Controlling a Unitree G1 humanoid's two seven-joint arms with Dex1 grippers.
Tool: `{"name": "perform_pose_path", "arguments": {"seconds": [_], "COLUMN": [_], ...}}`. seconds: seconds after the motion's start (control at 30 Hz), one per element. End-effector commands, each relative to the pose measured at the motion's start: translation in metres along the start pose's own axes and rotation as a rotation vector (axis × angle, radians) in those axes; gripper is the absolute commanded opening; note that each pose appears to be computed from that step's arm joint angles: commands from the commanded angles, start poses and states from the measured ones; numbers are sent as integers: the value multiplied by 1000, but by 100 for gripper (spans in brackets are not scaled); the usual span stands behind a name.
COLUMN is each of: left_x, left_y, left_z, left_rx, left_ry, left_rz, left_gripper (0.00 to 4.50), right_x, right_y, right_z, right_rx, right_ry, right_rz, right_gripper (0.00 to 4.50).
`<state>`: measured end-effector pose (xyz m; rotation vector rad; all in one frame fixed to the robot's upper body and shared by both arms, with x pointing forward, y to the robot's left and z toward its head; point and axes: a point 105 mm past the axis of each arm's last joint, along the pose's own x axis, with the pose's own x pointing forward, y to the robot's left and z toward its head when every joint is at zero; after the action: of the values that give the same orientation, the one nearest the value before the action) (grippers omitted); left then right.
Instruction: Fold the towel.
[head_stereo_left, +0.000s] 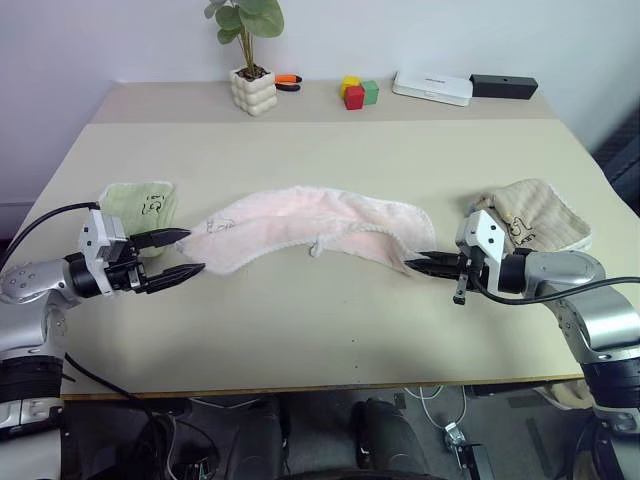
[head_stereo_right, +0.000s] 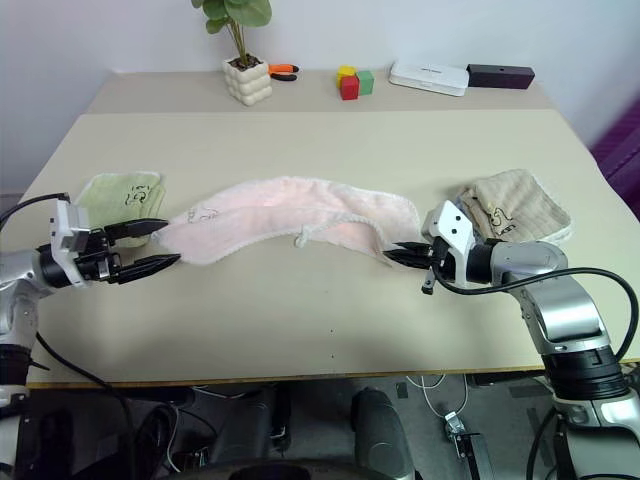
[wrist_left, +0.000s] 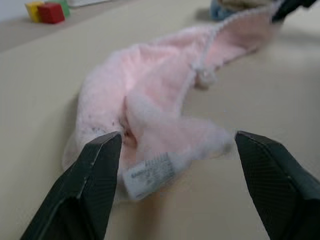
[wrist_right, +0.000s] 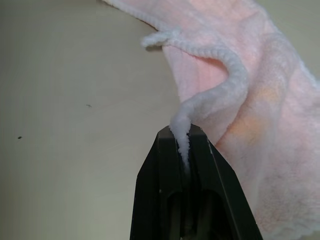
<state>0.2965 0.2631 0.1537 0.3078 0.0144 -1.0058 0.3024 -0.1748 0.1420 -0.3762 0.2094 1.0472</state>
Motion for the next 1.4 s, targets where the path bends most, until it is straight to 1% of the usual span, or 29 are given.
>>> {"name": "perform_pose_path", "arguments": {"seconds": [0.03, 0.17, 0.2, 0.3, 0.4, 0.47, 0.53, 0.6, 0.73, 0.93, 1.07, 1.2, 1.27, 1.33, 1.4], "left_x": [-5, 2, 4, 6, 9, 11, 11, 11, 2, -8, -13, -7, -3, 4, 10], "left_y": [-2, -5, -5, -6, -9, -14, -21, -26, -26, -18, -8, -10, -6, -5, -4], "left_z": [1, 3, 6, 11, 19, 22, 20, 17, 14, 14, 11, 1, -1, 0, -4], "left_rx": [108, 217, 267, 448, 591, 717, 860, 961, 1070, 1241, 1303, 1312, 1318, 1346, 1354], "left_ry": [58, 91, 98, 140, 136, 151, 188, 216, 267, 304, 349, 346, 373, 361, 368], "left_rz": [-28, -66, -79, -119, -165, -213, -298, -366, -441, -440, -407, -424, -417, -402, -395], "left_gripper": [338, 338, 338, 338, 338, 338, 338, 338, 338, 338, 338, 338, 338, 338, 338], "right_x": [0, 1, 1, 1, 1, 2, 2, 1, 2, 1, 2, 4, 4, 5, 5], "right_y": [0, 0, 0, 0, 1, 1, 1, 1, 0, 1, 2, 2, 2, 1, 1], "right_z": [10, 9, 10, 10, 9, 10, 10, 9, 9, 9, 9, 10, 10, 11, 11], "right_rx": [-40, -45, -45, -45, -51, -49, -46, -43, -42, -41, -36, -35, -35, -35, -35], "right_ry": [-34, -36, -38, -44, -45, -49, -53, -54, -56, -60, -63, -69, -71, -73, -76], "right_rz": [-10, -16, -19, -27, -32, -38, -41, -42, -44, -45, -45, -42, -41, -41, -44], "right_gripper": [0, 0, 0, 0, 0, 0, 0, 0, 0, 0, 0, 0, 0, 0, 0]}}
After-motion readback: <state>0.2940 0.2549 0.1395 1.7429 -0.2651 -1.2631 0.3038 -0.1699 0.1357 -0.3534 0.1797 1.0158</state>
